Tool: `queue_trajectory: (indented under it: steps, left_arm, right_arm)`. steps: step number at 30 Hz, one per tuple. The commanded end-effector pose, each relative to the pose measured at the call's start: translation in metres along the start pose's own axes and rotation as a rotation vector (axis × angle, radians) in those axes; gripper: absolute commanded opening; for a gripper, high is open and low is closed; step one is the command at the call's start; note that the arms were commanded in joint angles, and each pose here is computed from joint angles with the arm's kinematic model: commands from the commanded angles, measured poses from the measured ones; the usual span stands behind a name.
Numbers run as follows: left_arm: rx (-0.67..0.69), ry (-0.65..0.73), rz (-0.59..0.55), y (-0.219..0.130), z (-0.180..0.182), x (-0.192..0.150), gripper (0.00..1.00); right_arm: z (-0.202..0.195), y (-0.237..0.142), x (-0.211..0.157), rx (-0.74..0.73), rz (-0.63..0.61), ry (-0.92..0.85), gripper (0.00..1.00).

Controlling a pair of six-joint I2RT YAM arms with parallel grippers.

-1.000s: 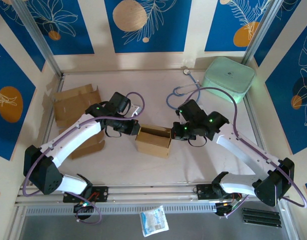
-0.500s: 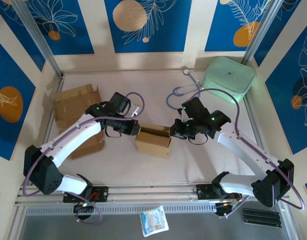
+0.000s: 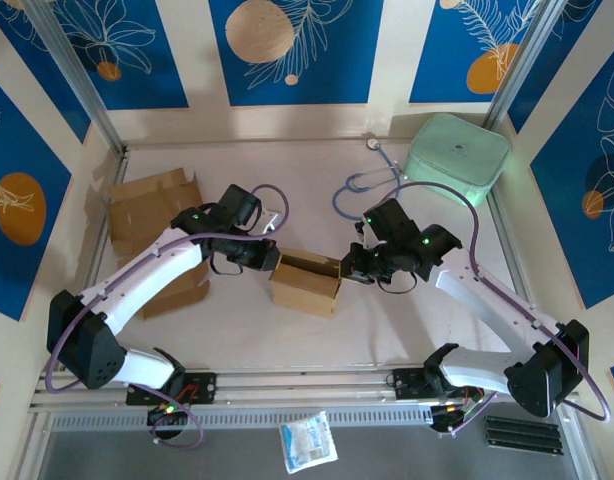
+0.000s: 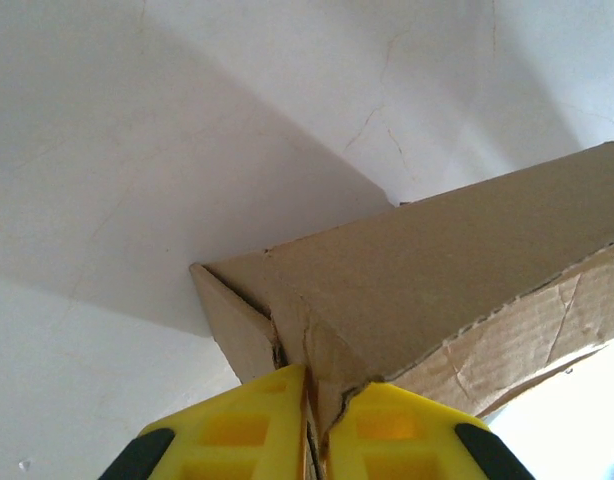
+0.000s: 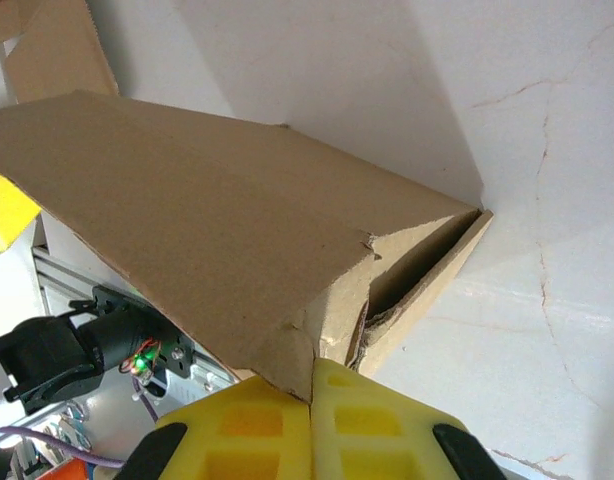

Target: Fold the paper box

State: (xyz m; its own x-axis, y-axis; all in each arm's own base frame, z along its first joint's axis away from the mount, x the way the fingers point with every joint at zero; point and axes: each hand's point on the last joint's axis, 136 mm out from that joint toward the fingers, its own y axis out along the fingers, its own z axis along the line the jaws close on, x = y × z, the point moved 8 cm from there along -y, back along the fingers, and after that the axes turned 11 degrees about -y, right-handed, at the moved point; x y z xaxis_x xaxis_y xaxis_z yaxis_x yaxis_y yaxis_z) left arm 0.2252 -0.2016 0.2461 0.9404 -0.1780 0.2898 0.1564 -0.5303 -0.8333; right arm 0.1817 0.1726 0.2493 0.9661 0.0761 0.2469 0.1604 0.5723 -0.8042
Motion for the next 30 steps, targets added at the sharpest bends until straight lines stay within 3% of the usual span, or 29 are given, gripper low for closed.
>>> queue_trajectory:
  steps: [1, 11, 20, 26, 30]
  left_arm:
    - [0.02, -0.014, 0.041, 0.005, 0.002, -0.008, 0.13]
    - [0.014, -0.016, 0.031, 0.002, 0.001, -0.008, 0.19]
    - [0.006, -0.009, -0.039, -0.015, -0.003, -0.008, 0.43]
    - [-0.021, -0.01, -0.116, -0.035, -0.01, -0.006, 0.47]
    - [-0.003, -0.119, -0.207, -0.043, -0.011, 0.005, 0.55]
  right_arm:
    - [-0.011, 0.011, -0.022, -0.032, 0.122, 0.042, 0.06]
    - [-0.014, 0.029, -0.027, -0.055, 0.159, 0.046, 0.06]
    - [-0.019, 0.032, -0.028, -0.101, 0.161, 0.035, 0.06]
    - [-0.019, 0.033, -0.027, -0.103, 0.165, 0.028, 0.07]
    - [-0.018, 0.033, -0.027, -0.099, 0.165, 0.027, 0.06]
